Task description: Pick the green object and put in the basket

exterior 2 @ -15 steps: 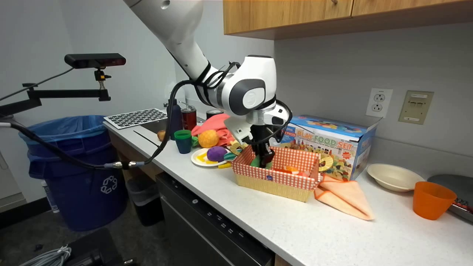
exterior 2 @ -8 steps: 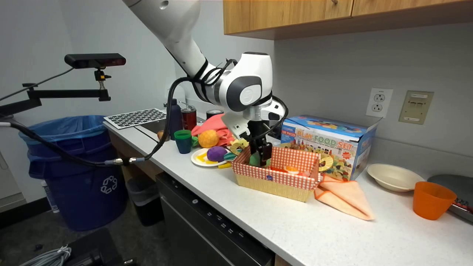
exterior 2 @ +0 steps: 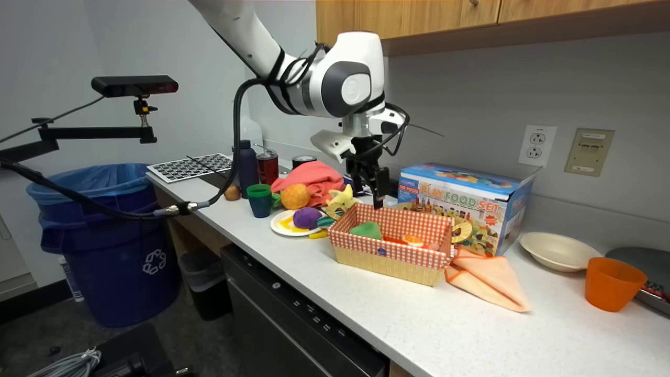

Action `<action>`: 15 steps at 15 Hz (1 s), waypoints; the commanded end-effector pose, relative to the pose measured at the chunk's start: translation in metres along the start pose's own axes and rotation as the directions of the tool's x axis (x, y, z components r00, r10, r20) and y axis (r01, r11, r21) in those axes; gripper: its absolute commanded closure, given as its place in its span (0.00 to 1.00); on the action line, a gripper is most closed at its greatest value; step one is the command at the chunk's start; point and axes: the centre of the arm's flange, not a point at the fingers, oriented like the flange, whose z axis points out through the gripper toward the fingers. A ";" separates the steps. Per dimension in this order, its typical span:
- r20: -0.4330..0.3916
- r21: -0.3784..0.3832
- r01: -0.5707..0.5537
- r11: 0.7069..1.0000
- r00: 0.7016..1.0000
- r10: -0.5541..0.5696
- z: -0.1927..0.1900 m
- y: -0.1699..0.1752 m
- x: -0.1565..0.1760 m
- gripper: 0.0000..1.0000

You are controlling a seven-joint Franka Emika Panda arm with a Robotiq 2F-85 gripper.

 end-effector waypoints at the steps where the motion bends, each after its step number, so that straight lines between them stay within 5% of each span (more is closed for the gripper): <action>1: 0.001 -0.032 0.005 0.999 1.000 -0.005 -0.049 0.001 -0.006 0.00; 7: 0.005 -0.024 0.014 1.000 1.000 -0.013 -0.090 0.007 -0.019 0.00; 15: 0.001 -0.018 0.010 1.000 1.000 -0.010 -0.082 0.004 -0.013 0.00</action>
